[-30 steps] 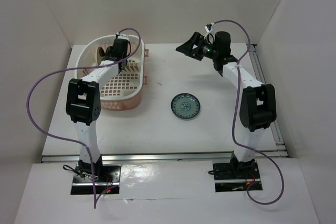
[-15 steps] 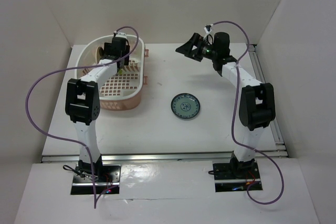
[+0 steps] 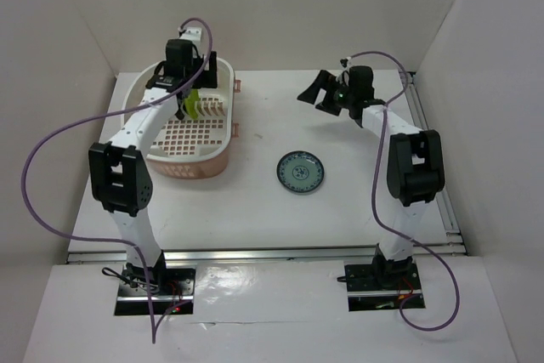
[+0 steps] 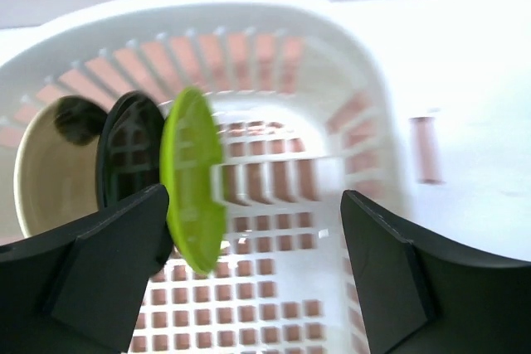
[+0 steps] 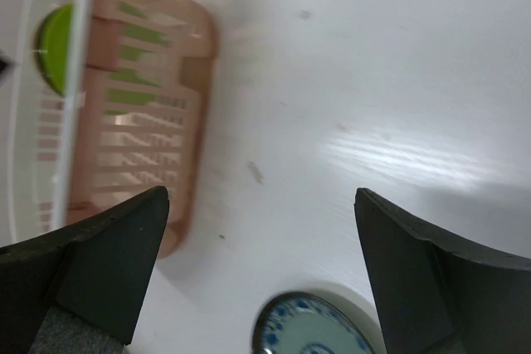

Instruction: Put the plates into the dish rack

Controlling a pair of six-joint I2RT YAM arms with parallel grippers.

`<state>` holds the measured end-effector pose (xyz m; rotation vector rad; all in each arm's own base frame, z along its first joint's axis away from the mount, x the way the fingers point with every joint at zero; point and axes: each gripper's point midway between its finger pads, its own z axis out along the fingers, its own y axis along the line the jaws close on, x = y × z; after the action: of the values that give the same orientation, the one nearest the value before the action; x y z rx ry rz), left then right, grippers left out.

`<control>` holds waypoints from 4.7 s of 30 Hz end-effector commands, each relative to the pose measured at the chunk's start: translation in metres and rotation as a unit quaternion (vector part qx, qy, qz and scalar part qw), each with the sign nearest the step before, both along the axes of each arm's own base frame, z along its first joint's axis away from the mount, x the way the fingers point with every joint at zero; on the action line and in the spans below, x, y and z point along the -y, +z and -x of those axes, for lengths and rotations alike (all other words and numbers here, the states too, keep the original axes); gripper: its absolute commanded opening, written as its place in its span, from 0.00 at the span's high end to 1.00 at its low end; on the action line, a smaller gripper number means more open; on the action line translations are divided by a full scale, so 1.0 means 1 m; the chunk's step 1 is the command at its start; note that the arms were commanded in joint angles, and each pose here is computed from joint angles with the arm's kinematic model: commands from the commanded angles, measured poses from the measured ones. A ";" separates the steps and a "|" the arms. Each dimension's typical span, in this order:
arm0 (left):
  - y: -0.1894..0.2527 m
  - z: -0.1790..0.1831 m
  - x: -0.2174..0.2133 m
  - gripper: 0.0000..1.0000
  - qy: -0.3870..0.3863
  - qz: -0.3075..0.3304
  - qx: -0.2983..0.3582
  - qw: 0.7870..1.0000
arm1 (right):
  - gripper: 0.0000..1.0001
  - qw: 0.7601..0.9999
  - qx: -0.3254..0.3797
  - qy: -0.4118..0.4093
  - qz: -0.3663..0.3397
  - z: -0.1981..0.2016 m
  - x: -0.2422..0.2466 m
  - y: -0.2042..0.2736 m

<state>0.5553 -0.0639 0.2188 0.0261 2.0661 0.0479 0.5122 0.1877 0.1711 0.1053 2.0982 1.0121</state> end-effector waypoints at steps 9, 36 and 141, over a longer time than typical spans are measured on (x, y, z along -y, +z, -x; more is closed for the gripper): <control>0.152 0.068 0.087 0.00 -0.171 0.249 0.069 0.951 | 0.02 0.993 -0.083 -0.059 0.058 0.089 0.057 -0.071; 0.174 0.102 0.112 0.00 -0.246 0.299 0.064 0.920 | 0.71 0.972 -0.212 -0.061 0.076 0.168 0.053 -0.173; 0.067 0.006 -0.019 1.00 0.151 -0.150 0.087 0.973 | 0.00 0.997 -0.031 0.013 0.069 0.059 -0.006 -0.027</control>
<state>0.5427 -0.0350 0.2669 -0.0832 1.9388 0.5261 0.4463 0.1882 0.1335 0.0906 2.2590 0.8666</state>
